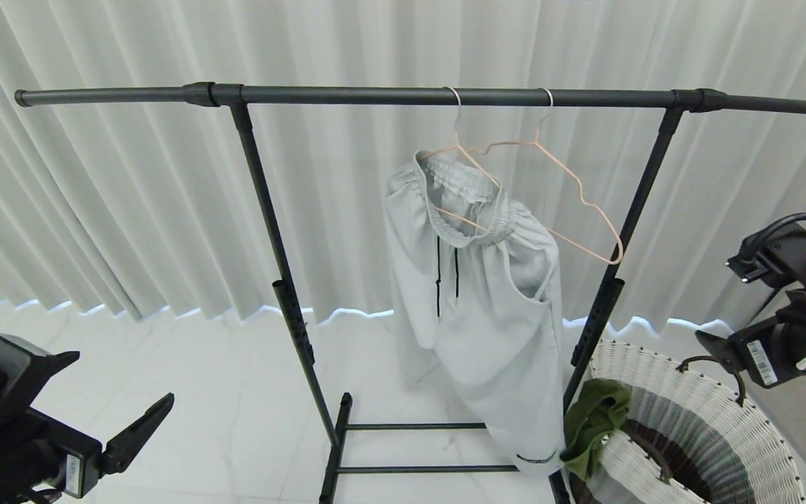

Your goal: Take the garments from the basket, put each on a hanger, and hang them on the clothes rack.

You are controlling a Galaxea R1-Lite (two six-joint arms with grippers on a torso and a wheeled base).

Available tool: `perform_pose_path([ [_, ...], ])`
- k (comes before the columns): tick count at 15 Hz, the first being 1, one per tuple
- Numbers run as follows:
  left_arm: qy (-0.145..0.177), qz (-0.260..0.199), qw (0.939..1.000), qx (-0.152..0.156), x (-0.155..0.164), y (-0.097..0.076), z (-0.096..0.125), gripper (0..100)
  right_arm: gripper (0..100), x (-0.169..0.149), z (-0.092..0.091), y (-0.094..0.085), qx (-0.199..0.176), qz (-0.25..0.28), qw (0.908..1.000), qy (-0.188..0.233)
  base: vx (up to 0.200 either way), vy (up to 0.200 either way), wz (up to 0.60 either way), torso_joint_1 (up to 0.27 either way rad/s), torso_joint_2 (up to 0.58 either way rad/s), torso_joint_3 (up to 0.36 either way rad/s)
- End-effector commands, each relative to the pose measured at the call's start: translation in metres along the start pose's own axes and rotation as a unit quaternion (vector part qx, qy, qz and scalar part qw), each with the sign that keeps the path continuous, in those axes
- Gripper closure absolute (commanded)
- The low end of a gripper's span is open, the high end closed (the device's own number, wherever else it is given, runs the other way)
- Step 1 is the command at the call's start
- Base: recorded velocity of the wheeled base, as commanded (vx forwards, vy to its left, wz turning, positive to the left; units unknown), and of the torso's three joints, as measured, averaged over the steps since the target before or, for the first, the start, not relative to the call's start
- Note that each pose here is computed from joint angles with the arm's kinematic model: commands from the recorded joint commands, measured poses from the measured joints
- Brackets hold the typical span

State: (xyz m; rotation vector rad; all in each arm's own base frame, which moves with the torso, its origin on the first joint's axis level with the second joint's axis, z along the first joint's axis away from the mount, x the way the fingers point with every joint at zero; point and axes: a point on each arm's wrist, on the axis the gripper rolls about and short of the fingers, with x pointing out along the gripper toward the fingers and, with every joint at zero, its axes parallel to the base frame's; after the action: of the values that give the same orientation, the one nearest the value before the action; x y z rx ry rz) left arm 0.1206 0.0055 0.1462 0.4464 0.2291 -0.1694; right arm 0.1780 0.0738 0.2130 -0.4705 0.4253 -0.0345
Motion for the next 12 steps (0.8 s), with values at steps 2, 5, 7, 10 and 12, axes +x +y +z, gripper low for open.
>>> perform_pose_path([
  [2, 0.004, 0.002, 0.9997, -0.023, 0.000, 0.000, -0.001, 0, 0, -0.004, -0.016, -0.015, 0.015, -0.033, 0.9993, 0.012, -0.200, 0.000, 0.00, 0.000, 0.00, 0.002],
  [5, 0.006, 0.001, 0.9969, -0.078, 0.000, 0.000, -0.002, 0, 0, -0.006, -0.027, -0.024, 0.019, -0.056, 0.9979, 0.025, 0.000, 0.000, 0.00, 0.000, 0.00, 0.000],
  [7, 0.008, 0.004, 0.9967, -0.081, 0.001, 0.000, -0.003, 0, 0, -0.007, -0.031, -0.025, 0.020, -0.059, 0.9976, 0.031, 0.000, 0.000, 0.00, -0.006, 0.03, 0.016],
  [10, 0.022, 0.003, 0.9922, -0.122, 0.002, -0.002, -0.007, 0, 0, -0.007, -0.032, -0.025, 0.014, -0.058, 0.9977, 0.032, 0.000, 0.000, 0.00, -0.159, 0.36, 0.203],
  [12, 0.027, 0.012, 0.9878, -0.153, 0.003, -0.002, -0.008, 0, 0, -0.007, -0.032, -0.025, 0.012, -0.060, 0.9976, 0.032, 0.000, 0.000, 0.00, -0.198, 0.47, 0.264],
])
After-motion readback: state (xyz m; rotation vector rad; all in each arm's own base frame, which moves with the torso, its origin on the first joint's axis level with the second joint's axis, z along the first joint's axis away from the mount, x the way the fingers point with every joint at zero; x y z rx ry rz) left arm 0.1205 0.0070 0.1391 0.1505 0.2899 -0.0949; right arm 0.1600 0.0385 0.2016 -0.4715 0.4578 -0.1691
